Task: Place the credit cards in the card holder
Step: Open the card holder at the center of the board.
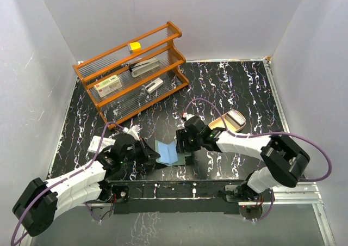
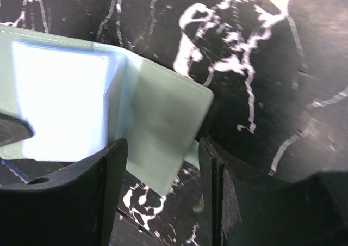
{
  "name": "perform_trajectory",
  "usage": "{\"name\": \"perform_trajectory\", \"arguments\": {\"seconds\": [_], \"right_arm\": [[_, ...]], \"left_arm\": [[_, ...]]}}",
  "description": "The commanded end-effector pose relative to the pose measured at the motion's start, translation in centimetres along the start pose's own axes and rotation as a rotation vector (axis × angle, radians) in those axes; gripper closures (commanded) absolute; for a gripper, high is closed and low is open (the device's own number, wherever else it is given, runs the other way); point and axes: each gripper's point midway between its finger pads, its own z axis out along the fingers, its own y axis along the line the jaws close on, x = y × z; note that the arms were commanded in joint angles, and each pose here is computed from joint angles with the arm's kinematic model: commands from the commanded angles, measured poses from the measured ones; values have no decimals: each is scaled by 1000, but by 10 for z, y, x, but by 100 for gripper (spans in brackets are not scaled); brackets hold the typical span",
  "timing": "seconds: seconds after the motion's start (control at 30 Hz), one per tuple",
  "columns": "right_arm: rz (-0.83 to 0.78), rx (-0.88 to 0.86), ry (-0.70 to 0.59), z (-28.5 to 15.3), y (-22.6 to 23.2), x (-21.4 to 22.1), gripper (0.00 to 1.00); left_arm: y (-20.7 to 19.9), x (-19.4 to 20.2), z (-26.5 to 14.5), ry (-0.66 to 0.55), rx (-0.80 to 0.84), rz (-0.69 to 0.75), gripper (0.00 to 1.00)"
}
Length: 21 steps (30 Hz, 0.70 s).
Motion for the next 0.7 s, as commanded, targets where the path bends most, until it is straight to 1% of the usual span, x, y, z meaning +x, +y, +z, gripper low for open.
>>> {"name": "perform_trajectory", "arguments": {"seconds": [0.0, 0.23, 0.4, 0.47, 0.6, 0.67], "right_arm": [[-18, 132, -54, -30, -12, -23, 46], [-105, 150, -180, -67, -3, -59, 45], [-172, 291, -229, -81, -19, -83, 46], [-195, 305, -226, -82, -19, -86, 45], [-207, 313, -220, -81, -20, -87, 45], [-215, 337, -229, -83, -23, -91, 45]], "left_arm": [[-9, -7, -2, -15, 7, 27, 100], [-6, -6, -2, -13, -4, 38, 100], [3, -6, -2, -15, -43, 42, 100], [6, -6, -2, -17, -62, 47, 95], [8, -9, -2, -19, -89, 66, 80], [8, -10, 0, -17, -95, 74, 76]]}}
